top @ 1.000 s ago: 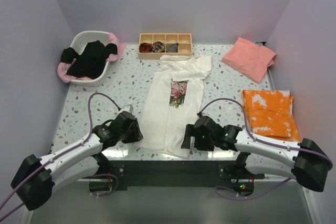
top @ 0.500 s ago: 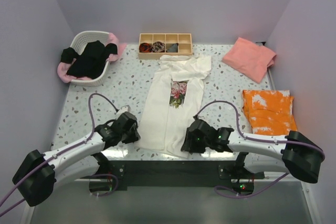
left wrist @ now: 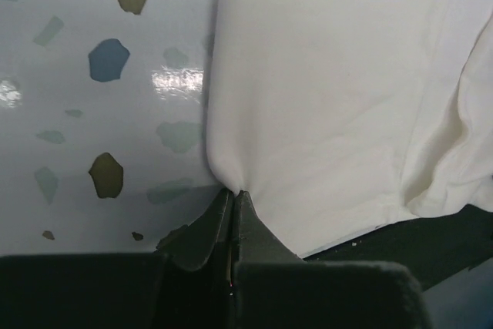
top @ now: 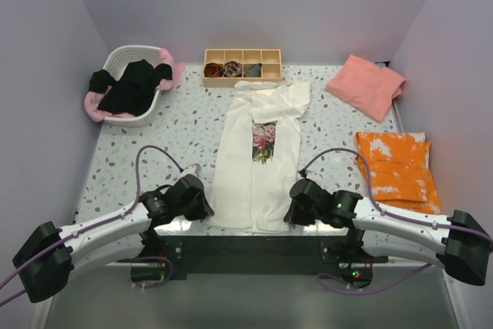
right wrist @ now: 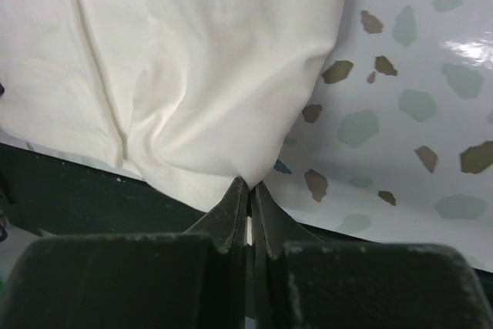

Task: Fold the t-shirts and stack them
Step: Grab the bottom of the folded rectangular tshirt with both arms

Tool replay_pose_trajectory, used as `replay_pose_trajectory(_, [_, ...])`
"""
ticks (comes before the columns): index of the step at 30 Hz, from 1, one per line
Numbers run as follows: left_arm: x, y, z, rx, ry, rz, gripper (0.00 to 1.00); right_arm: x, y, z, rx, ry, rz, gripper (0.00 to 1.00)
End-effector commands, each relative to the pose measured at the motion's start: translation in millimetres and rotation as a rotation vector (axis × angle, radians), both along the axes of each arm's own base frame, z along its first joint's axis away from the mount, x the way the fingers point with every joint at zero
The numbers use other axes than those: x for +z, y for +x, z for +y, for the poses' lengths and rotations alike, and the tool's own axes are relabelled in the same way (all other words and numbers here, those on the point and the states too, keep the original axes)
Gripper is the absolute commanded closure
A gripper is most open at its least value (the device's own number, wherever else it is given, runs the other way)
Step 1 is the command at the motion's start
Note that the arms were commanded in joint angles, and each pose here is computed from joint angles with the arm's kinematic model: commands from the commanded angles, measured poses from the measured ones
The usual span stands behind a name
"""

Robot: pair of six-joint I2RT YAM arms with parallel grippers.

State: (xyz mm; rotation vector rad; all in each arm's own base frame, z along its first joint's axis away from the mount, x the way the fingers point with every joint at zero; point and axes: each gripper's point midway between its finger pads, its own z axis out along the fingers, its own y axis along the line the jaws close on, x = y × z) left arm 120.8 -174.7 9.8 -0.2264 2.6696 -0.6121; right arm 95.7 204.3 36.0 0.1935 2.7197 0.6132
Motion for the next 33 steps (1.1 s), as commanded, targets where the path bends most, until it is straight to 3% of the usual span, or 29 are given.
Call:
replay_pose_trajectory(1, [-13.5, -26.3, -1.4, -0.064, 0.035, 0.093, 1.0, 0.8, 4.6, -27.3, -0.079, -0.101, -0.028, 1.0])
replay_pose_trajectory(4, [-14.5, -28.6, -9.3, -0.101, 0.049, 0.099, 1.0, -1.5, 5.9, -32.5, -0.098, -0.118, -0.035, 0.95])
replay_pose_trajectory(7, [-15.5, -29.9, -18.9, -0.137, 0.053, 0.097, 1.0, -4.6, 4.9, -33.2, -0.097, -0.127, -0.028, 0.77])
replay_pose_trajectory(8, [-13.3, -29.6, -21.6, -0.146, 0.055, 0.096, 0.97, -4.3, 5.6, -32.0, -0.098, -0.122, -0.029, 0.64])
replay_pose_trajectory(10, [-13.0, -28.3, -17.4, -0.143, 0.081, 0.092, 0.77, -4.5, 4.5, -32.1, -0.098, -0.122, -0.023, 0.55])
replay_pose_trajectory(12, [-10.6, -28.2, -13.5, -0.139, 0.091, 0.084, 0.62, -5.6, 2.1, -36.7, -0.106, -0.134, -0.015, 0.5])
replay_pose_trajectory(15, [-12.8, -33.4, -1.8, -0.127, 0.124, 0.099, 0.54, -6.6, -1.6, -45.6, -0.128, -0.148, -0.004, 0.47])
replay_pose_trajectory(29, [-32.0, -49.1, 8.3, -0.164, 0.146, 0.154, 0.53, -27.1, -16.6, -22.2, -0.064, -0.051, 0.082, 0.54])
replay_pose_trajectory(30, [-33.6, -53.8, 6.1, -0.187, 0.14, 0.177, 0.59, -29.9, -17.1, -21.5, -0.055, -0.058, 0.086, 0.57])
replay_pose_trajectory(32, [-34.8, -54.1, 4.4, -0.195, 0.136, 0.18, 0.69, -29.8, -15.1, -16.8, -0.056, -0.039, 0.083, 0.72])
replay_pose_trajectory(33, [-35.1, -54.8, 4.0, -0.201, 0.137, 0.183, 0.87, -28.3, -14.7, -15.6, -0.055, -0.032, 0.079, 0.79])
